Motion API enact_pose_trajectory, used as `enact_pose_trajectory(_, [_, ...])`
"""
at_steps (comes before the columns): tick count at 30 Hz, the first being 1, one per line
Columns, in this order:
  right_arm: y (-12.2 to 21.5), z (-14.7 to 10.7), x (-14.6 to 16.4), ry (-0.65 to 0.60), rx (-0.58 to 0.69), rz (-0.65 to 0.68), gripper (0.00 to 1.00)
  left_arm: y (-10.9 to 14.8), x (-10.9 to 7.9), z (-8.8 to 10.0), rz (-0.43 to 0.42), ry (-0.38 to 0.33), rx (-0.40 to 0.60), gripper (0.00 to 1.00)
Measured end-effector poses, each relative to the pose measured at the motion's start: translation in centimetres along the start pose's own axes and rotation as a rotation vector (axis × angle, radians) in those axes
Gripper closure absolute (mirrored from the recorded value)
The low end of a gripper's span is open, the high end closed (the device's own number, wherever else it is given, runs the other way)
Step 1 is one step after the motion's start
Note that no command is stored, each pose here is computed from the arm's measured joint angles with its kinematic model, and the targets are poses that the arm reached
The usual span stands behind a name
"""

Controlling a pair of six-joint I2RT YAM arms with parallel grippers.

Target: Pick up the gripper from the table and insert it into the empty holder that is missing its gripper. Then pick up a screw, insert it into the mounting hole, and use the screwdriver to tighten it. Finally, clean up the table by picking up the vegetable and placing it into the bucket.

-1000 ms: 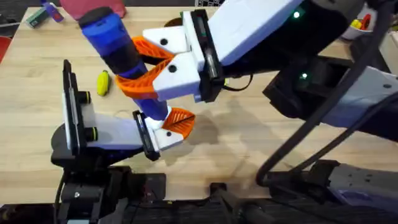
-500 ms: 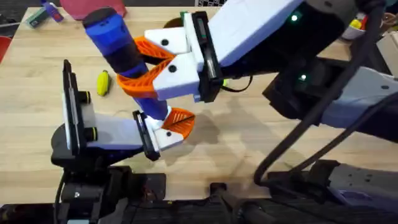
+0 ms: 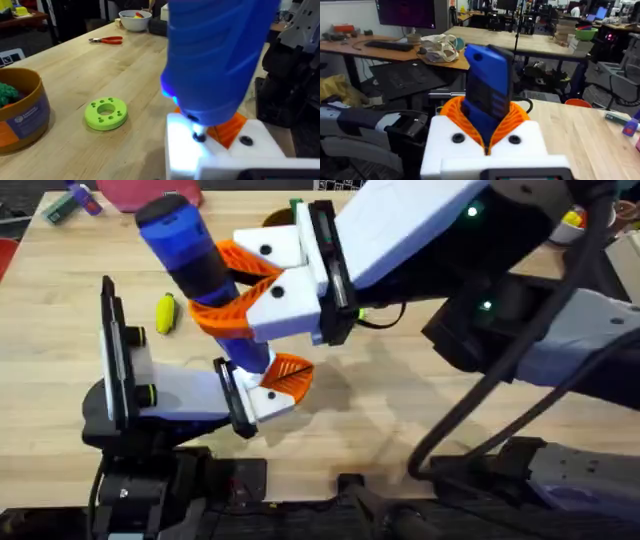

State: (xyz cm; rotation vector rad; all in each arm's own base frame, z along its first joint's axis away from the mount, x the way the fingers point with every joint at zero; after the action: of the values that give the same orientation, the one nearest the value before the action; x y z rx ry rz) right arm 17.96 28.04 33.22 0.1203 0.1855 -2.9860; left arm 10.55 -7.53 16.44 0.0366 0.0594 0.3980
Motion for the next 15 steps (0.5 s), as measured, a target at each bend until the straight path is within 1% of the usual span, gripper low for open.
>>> enact_pose_trajectory(5, [0.1, 0.1, 0.1, 0.024, -0.021, 0.001, 0.979, 0.0, 0.0, 0.0, 0.003, -0.001, 0.000, 0.995])
enact_pose_trajectory(10, [0.2, 0.7, 0.0, 0.043, -0.041, -0.045, 0.979, 0.0, 0.0, 0.0, 0.003, -0.001, 0.000, 0.995])
enact_pose_trajectory(12, [0.5, 1.5, 0.1, 0.059, -0.057, -0.070, 0.979, 0.0, 0.0, 0.0, 0.003, 0.000, 0.000, 0.995])
enact_pose_trajectory(15, [1.1, 3.3, 0.7, 0.100, -0.096, -0.098, 0.979, 0.0, 0.0, 0.0, 0.003, -0.001, 0.000, 0.995])
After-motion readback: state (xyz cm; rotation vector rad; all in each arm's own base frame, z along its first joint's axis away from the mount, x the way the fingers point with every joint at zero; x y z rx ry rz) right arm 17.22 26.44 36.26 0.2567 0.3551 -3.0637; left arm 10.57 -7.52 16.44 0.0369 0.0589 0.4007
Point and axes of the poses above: each hand's point on the last joint's axis, 136 mm out from that joint toward the fingers, its own y axis back along the fingers, its own x axis along the line the jaws close on, z = x × y, the point moved 9 cm from there along y, back along the fingers, and after that the axes turned 1 degree about -y, right-handed, at the moved point
